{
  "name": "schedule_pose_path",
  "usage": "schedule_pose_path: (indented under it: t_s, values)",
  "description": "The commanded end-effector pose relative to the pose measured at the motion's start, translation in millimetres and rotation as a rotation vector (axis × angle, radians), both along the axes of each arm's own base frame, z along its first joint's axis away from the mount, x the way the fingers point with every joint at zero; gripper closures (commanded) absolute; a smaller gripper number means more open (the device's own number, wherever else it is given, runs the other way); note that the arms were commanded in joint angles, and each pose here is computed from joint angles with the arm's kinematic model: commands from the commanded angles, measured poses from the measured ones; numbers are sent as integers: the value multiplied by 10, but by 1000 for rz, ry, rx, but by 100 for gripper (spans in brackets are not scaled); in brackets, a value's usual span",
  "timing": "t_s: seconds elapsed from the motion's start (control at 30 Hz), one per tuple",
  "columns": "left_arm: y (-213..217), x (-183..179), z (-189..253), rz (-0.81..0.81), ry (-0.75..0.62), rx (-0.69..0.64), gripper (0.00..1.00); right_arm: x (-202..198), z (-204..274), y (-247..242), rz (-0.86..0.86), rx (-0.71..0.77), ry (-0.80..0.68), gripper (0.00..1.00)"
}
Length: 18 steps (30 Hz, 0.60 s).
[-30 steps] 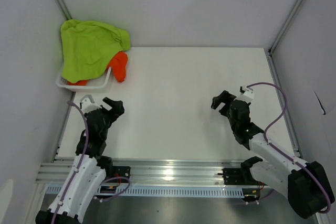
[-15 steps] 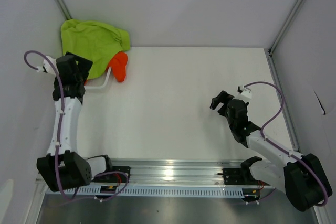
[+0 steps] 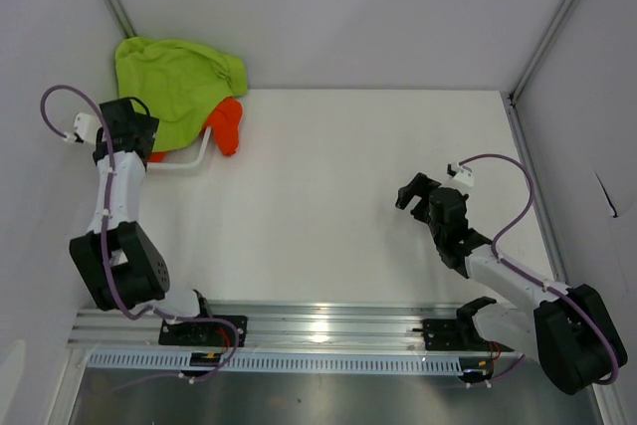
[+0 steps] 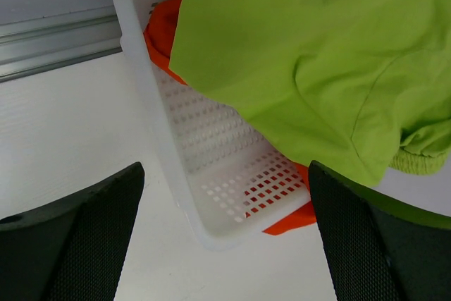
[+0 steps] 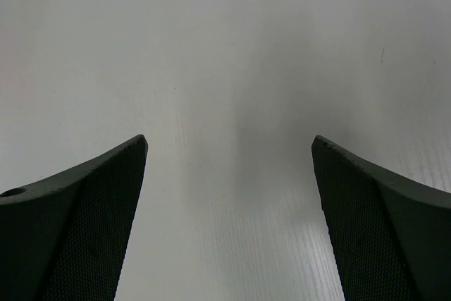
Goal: Fold and stack the shorts
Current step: Grab the shorts from the pile
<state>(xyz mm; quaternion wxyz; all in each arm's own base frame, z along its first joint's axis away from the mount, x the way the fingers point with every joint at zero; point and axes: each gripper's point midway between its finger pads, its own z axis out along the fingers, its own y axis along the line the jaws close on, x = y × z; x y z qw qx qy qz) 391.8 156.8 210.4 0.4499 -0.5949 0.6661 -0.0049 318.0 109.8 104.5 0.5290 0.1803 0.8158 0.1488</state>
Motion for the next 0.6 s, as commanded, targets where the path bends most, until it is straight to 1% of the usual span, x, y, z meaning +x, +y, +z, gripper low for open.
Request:
schedule_pose_path:
  t_s: [0.0, 0.03, 0.1, 0.13, 0.23, 0.3, 0.57]
  values:
    - [165, 133, 85, 72, -12, 5, 1, 109, 253, 81, 1, 46, -61, 1]
    - [200, 164, -7, 79, 15, 7, 1, 113, 257, 78, -2, 48, -61, 1]
    - [298, 225, 65, 99, 15, 42, 1, 108, 267, 90, 3, 52, -60, 1]
    - [333, 276, 15, 102, 30, 47, 1, 103, 270, 97, 7, 56, -62, 1]
    - [366, 361, -11, 102, 52, 41, 2, 87, 219, 129, 19, 68, -51, 0]
    - [386, 408, -147, 100, 91, 33, 2, 84, 203, 144, 23, 72, -49, 1]
    - [574, 479, -105, 135, 110, 118, 3, 77, 192, 195, 41, 70, -48, 1]
